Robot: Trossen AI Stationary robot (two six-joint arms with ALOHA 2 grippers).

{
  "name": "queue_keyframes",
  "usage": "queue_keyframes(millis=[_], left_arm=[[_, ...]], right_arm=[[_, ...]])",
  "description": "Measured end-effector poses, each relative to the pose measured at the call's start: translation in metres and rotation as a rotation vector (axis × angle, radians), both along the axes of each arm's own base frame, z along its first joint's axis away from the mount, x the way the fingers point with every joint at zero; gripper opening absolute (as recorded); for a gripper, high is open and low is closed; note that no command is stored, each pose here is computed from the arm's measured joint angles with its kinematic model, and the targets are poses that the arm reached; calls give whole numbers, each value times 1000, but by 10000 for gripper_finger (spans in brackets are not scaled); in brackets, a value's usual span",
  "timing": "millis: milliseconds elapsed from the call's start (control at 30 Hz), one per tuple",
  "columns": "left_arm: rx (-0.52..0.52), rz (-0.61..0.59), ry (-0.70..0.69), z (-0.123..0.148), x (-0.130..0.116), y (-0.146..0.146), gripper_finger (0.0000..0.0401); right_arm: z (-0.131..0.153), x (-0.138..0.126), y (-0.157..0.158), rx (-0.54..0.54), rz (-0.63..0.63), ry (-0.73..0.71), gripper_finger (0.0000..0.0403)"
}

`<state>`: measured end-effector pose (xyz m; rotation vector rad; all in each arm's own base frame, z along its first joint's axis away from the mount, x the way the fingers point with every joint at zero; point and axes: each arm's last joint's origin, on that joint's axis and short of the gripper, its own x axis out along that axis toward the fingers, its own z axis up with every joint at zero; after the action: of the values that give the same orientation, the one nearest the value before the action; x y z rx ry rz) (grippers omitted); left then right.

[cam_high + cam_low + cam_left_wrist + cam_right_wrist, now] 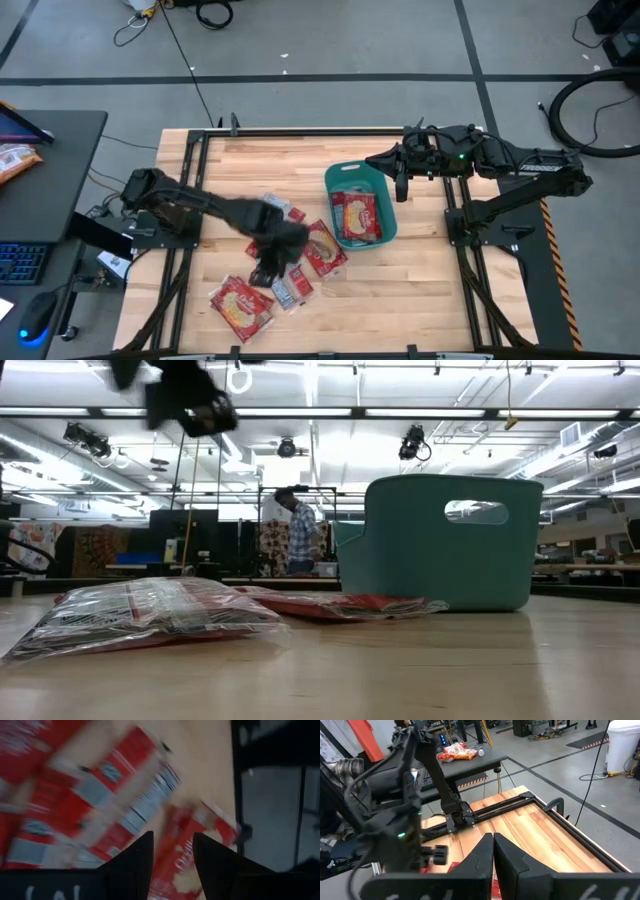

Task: Sort popcorn bags into baskets
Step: Put the red popcorn pack into the green bin

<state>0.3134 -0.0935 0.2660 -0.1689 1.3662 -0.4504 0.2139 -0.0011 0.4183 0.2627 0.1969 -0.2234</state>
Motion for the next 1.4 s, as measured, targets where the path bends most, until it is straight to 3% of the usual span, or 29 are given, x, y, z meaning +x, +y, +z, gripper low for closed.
queue_keyframes(millis=[233, 700, 1000, 1200, 1400], left_arm=[[-3, -102, 97, -23, -26, -44, 141], [-117, 14, 157, -86, -71, -108, 141], [101, 123, 97, -110, -90, -102, 141], [357, 294, 58, -120, -89, -74, 141], [402, 375, 48, -117, -79, -50, 140]], right_arm=[[0, 0, 0, -13, 3, 2, 18], [0, 0, 0, -30, 8, 6, 18], [0, 0, 0, -31, 8, 6, 18], [0, 0, 0, -21, 6, 4, 18], [0, 0, 0, -21, 6, 4, 18]])
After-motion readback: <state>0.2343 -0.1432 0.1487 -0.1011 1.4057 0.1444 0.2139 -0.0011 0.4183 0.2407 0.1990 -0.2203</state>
